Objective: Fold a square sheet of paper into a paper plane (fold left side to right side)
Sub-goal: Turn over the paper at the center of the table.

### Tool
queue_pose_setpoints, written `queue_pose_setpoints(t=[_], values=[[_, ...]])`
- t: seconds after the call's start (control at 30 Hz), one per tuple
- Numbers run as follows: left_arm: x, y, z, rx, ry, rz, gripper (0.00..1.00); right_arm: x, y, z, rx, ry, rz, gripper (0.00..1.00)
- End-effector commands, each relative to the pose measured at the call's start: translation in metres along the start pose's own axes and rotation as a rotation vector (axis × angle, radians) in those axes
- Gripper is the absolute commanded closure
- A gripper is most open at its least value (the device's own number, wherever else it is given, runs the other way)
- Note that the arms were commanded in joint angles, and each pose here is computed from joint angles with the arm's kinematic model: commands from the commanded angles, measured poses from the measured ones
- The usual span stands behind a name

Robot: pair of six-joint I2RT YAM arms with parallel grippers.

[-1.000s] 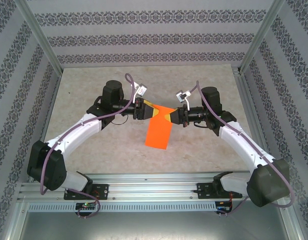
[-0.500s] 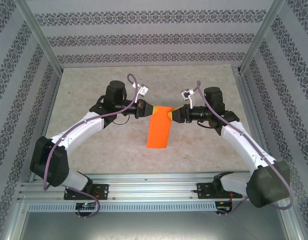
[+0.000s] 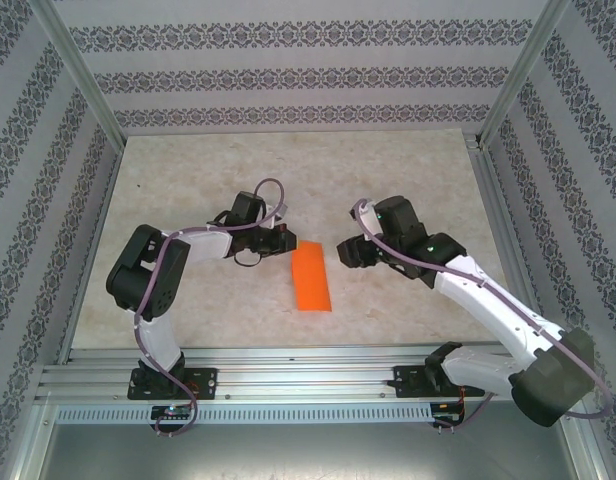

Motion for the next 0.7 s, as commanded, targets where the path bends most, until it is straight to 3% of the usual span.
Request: queue_pose_setpoints(t=[0.0,0.33,0.67], values=[[0.002,0.004,-0.011,-0.01,-0.038,-0.026,1.0,-0.016,0.017,0.014,0.031,0.014,0.029,0.41],[0.0,0.022,-0.006,0.089,-0.016,-0.031,1.0,-0.065,0.097,0.074,0.376,0.116,0.01,0.23],[-0.006,0.028,-0.006,0.114,0.011,-0.025,1.0,-0.117,0.117,0.099,0.612,0.207,0.142,0.17]])
Point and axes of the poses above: each hand's point on the last joint's axis, 136 mm out from that joint toward the fingers, its own x axis back along the fingers, its own y axis along the line the jaws close on, z = x × y, the point moved 9 cm from there along x, back along the fingers, and after that the axes turned 14 degrees about -x, right-handed, at the moved point
